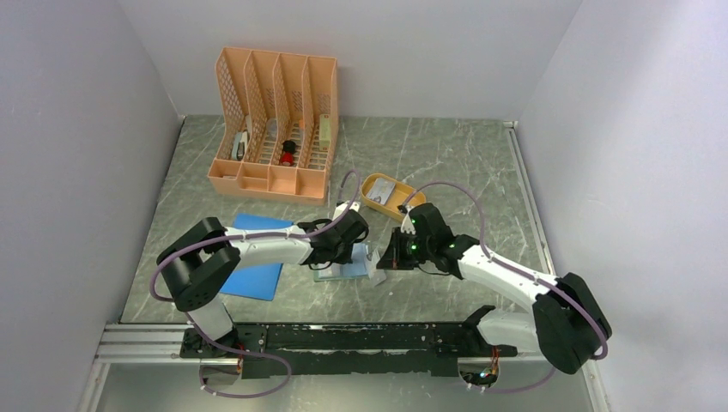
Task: Put the credit cards into the card holder
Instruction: Turn over the card slot in the card holder.
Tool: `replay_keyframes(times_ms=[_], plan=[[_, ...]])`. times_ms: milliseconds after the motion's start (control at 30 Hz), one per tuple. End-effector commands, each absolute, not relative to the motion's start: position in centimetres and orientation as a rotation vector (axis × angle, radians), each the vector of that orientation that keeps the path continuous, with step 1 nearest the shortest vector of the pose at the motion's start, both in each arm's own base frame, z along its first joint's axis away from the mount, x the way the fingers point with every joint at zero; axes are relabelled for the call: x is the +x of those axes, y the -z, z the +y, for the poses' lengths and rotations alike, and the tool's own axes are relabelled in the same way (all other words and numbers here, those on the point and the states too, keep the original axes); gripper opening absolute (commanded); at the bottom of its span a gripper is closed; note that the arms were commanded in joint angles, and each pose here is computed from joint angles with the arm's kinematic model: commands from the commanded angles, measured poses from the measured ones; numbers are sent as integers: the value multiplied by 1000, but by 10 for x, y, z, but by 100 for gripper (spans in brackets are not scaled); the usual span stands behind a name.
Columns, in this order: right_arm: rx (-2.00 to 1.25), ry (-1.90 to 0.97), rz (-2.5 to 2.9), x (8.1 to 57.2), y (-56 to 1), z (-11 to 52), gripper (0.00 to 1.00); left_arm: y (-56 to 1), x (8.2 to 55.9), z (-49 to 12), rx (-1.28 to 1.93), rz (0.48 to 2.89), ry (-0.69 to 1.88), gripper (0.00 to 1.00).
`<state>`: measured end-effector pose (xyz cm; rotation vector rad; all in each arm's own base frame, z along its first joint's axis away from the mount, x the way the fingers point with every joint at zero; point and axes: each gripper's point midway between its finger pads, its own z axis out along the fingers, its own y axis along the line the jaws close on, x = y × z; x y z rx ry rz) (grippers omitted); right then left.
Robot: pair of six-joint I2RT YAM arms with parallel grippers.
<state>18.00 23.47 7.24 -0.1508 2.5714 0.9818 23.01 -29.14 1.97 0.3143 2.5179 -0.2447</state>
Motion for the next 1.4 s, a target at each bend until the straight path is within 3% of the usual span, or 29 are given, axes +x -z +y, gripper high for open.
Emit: replay_keyframes(times_ms=[0, 933, 1233, 1367], plan=[[-214, -1070, 2574, 175, -76, 249, 0, -12, 223, -282, 321, 2542, 215, 5], [-149, -1164, 2611, 167, -60, 256, 0, -22, 219, -282, 279, 2533, 268, 6], [-186, -1200, 2587, 170, -67, 267, 0, -62, 224, -292, 258, 2468, 361, 41], [-214, -1219, 2560, 173, -71, 276, 0, -77, 225, -294, 245, 2442, 405, 48]])
